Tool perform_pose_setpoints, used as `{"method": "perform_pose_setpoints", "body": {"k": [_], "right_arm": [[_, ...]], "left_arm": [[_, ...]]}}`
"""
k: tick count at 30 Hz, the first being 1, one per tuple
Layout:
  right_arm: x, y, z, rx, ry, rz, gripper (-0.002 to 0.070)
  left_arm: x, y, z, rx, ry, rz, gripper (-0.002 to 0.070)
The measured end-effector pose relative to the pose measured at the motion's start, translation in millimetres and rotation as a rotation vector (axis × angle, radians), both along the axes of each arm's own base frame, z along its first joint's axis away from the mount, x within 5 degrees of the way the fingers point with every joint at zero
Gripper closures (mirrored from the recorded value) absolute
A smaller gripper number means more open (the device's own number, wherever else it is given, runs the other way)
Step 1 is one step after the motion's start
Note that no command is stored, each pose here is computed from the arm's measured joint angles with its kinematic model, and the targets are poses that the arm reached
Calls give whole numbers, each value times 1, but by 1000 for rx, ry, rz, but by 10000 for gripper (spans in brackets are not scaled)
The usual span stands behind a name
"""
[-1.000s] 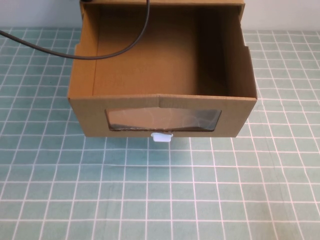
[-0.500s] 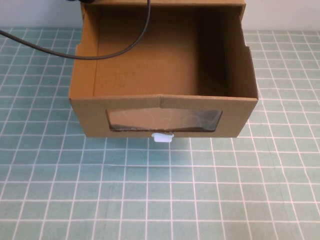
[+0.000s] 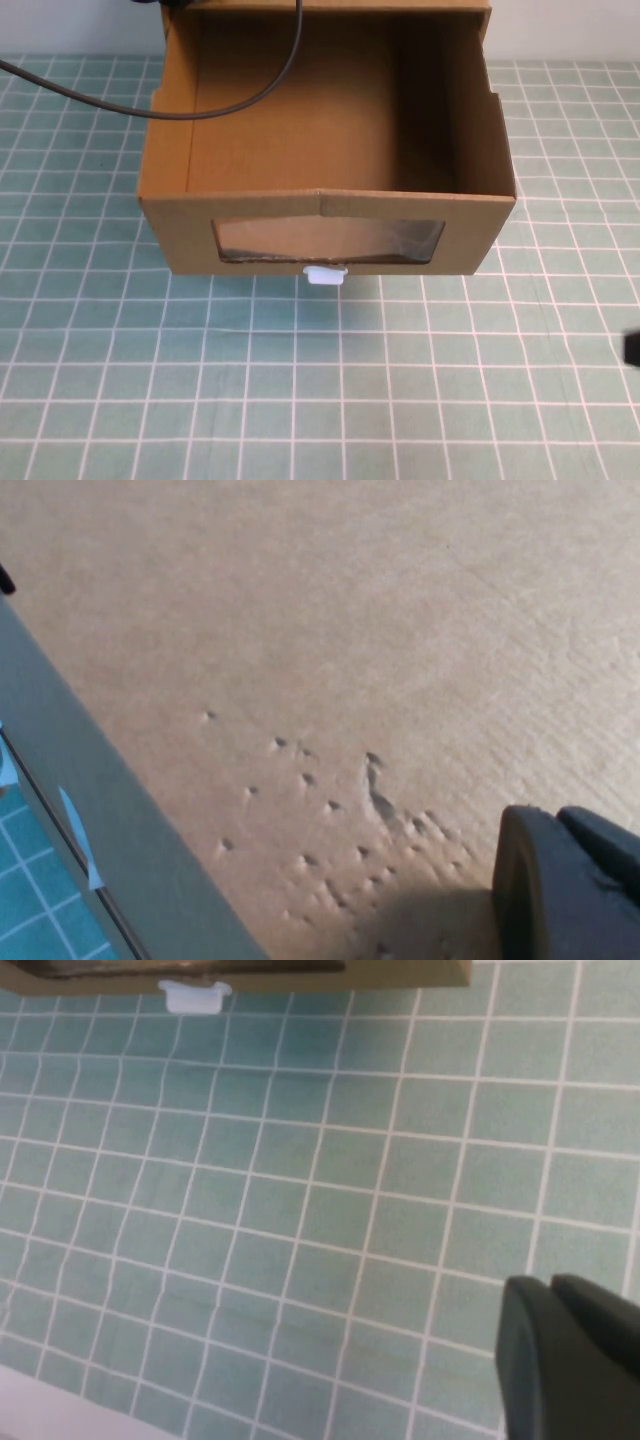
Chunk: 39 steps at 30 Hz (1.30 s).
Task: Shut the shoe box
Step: Close the shoe box with your right arm
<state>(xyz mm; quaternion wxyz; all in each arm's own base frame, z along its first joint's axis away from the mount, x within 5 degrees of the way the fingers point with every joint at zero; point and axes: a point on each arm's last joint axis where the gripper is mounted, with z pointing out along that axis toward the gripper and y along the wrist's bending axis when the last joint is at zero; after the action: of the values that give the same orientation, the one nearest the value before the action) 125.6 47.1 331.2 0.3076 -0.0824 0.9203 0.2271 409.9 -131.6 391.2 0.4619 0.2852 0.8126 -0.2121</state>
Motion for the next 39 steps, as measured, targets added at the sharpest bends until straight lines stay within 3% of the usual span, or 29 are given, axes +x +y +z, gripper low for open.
{"method": "perform_pose_setpoints", "body": {"k": [5,15,27,39], "right_arm": [[30,24,14,5,-5,126,687],[45,122,24,55,-163,384,687],[103,173,23,54,-267,346,687],[137,171,35,40,-272,303,687]], "left_arm": [[0,0,0,-1,3,0,680],[0,0,0,-3,4,1,680],[-1,0,-1,-21,31,8,680],[-1,-1,0,-29,39,11,680]]}}
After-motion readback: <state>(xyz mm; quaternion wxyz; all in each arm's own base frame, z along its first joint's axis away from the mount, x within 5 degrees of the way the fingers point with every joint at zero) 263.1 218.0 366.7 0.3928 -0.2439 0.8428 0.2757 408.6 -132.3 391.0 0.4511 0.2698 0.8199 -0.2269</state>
